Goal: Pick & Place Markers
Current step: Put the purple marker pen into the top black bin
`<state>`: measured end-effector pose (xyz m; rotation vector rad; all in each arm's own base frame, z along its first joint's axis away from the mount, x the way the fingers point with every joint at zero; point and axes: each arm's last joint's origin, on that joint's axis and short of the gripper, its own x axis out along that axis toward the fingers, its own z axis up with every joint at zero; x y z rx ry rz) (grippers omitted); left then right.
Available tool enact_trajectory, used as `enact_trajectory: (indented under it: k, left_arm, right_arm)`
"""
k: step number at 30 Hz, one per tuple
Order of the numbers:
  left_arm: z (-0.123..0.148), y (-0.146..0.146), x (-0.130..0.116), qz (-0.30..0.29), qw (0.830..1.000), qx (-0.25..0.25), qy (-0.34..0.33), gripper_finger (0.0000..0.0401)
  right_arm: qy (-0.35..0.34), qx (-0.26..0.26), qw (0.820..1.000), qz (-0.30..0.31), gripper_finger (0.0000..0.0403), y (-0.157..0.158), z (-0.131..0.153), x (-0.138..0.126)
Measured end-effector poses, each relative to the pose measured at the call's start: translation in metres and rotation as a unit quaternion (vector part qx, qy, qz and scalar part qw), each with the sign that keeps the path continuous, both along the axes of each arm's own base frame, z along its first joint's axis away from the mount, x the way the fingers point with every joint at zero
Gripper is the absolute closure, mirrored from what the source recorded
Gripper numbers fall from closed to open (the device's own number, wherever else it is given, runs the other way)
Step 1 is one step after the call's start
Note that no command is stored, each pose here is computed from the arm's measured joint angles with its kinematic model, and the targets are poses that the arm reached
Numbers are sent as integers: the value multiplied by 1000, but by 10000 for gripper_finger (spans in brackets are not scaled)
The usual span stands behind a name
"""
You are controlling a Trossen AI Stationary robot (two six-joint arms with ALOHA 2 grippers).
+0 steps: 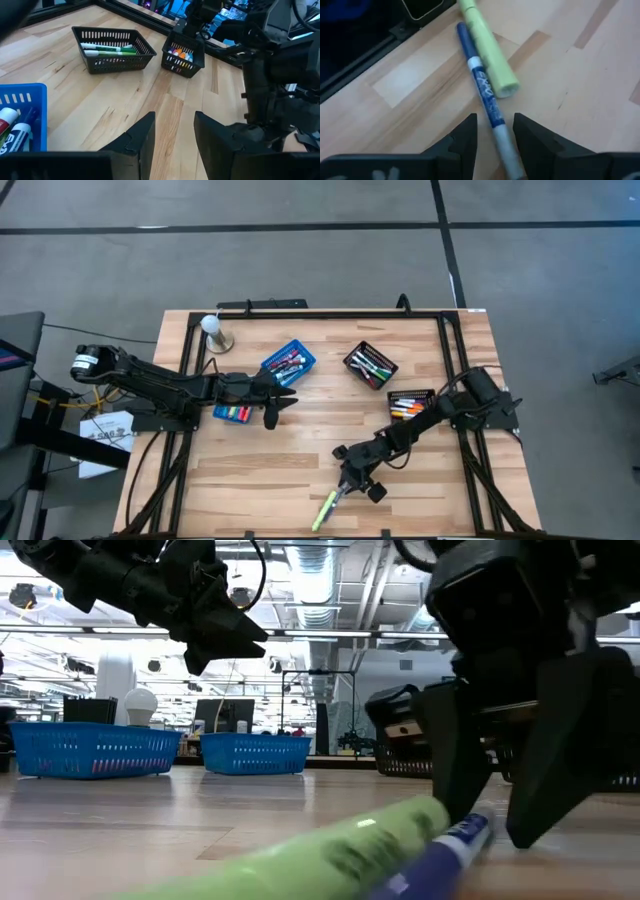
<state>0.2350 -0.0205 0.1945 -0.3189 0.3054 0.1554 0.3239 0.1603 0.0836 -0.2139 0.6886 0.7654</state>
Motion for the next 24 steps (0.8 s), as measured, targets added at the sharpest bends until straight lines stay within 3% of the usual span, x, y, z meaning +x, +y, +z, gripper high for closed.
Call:
enact_trajectory:
  k: [6, 13, 19, 24]
  left_arm:
    - [0, 0, 0, 0, 1000, 1, 0, 270]
    - [0, 0, 0, -1, 1000, 2, 0, 270]
    - [0, 0, 0, -1, 1000, 2, 0, 270]
    - [0, 0, 0, -1, 1000, 2, 0, 270]
  right_arm:
    - [-21, -29, 999, 32, 304, -5, -10, 3]
    - [-7, -3, 999, 40, 382, -14, -10, 7]
    - [-2, 6, 999, 43, 367, -19, 9, 3]
    - [5, -7, 1000, 16, 373, -35, 48, -4]
